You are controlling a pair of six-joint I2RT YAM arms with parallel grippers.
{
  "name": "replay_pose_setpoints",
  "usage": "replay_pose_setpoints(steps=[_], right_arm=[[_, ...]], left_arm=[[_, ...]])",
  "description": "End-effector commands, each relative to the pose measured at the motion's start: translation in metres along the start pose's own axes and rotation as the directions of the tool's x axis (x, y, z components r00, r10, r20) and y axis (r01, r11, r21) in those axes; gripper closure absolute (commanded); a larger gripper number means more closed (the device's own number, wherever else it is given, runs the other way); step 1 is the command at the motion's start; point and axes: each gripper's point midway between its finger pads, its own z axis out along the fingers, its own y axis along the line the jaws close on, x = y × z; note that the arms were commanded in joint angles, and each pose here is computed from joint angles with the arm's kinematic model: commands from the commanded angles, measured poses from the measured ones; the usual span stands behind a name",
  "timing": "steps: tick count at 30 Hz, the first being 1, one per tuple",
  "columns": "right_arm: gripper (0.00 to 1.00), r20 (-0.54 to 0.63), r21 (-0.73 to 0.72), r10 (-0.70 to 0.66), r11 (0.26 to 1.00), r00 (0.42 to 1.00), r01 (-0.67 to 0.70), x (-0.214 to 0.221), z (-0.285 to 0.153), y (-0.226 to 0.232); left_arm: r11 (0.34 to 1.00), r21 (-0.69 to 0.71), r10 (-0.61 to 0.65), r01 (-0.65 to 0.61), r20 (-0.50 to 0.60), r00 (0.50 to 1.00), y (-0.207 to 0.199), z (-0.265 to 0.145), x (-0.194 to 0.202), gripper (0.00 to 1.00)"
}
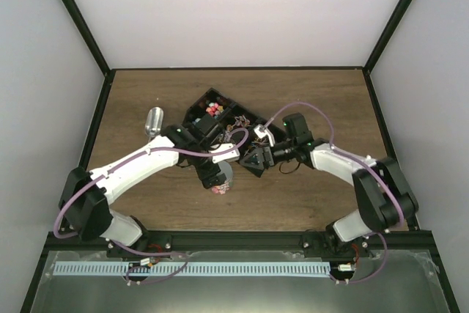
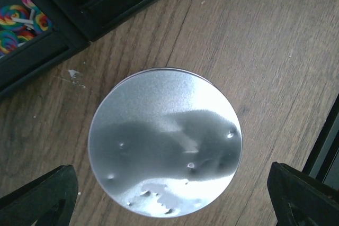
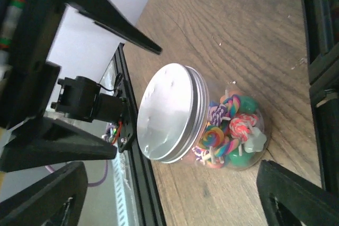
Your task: Pack the candies
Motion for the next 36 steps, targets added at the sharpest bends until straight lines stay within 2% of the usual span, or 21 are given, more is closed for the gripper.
replay_pose_setpoints(steps=[1,4,6,7,9,12,15,17,19,22,24,28,32,36], right_arm=[[0.07,0.117,0.076,-0.252,0.967,0.961,0.244,-0.013,-0.022,0.02],[0.0,0.191,0.205,-0.454,0.886,0.87,0.417,-0.011,-0.042,0.032],[0.0,0.218,0.323,-0.587,0.797,0.78,0.51,-0.011,-0.056,0.036],[0.0,0.212,0.368,-0.666,0.732,0.715,0.574,-0.009,-0.062,0.041],[0.0,0.208,0.459,-0.759,0.632,0.617,0.624,-0.009,-0.075,0.046],[0.0,0.225,0.531,-0.791,0.589,0.569,0.609,-0.013,-0.088,0.052],[0.0,0.244,0.433,-0.756,0.645,0.607,0.629,-0.01,-0.084,0.073],[0.0,0.265,0.312,-0.681,0.73,0.682,0.608,-0.004,-0.075,0.082],[0.0,0.278,0.219,-0.562,0.827,0.779,0.518,0.001,-0.067,0.079],[0.01,0.265,0.11,-0.409,0.913,0.873,0.394,0.01,-0.055,0.071],[0.02,0.262,0.075,-0.384,0.923,0.885,0.378,0.016,-0.052,0.069],[0.05,0.262,0.146,-0.468,0.884,0.844,0.445,0.023,-0.048,0.052],[0.05,0.225,0.095,-0.449,0.894,0.865,0.439,0.04,-0.034,0.042],[0.11,0.168,0.024,-0.4,0.915,0.901,0.402,0.052,-0.018,0.036]], left_arm=[[0.999,-0.016,-0.038,0.038,-0.005,0.999,0.002,0.011,0.0,0.0],[0.999,-0.018,-0.028,0.028,0.004,1.0,0.001,0.015,-0.001,0.0],[1.0,-0.019,-0.019,0.019,-0.006,1.0,0.0,0.02,0.002,0.0],[1.0,-0.019,-0.016,0.016,-0.006,1.0,0.0,0.021,0.002,0.0],[1.0,-0.023,-0.011,0.011,-0.005,1.0,0.0,0.024,0.002,0.0],[1.0,-0.017,0.0,0.0,0.006,1.0,0.0,0.026,-0.001,0.0],[1.0,-0.005,0.005,-0.005,-0.009,1.0,-0.003,0.032,0.002,0.0],[1.0,-0.009,0.009,-0.009,-0.012,1.0,-0.002,0.036,0.003,0.0],[1.0,-0.013,0.013,-0.013,-0.013,1.0,-0.001,0.04,0.003,0.0],[0.999,-0.023,0.028,-0.029,-0.036,0.999,0.0,0.044,0.01,0.06],[0.999,-0.027,0.043,-0.045,-0.042,0.998,0.0,0.043,0.015,0.12],[0.997,-0.02,0.075,-0.076,-0.047,0.996,-0.006,0.041,0.029,0.2],[0.99,-0.027,0.135,-0.138,-0.081,0.988,-0.008,0.041,0.05,0.2],[0.976,0.01,0.217,-0.217,-0.077,0.973,-0.015,0.034,0.058,0.17]])
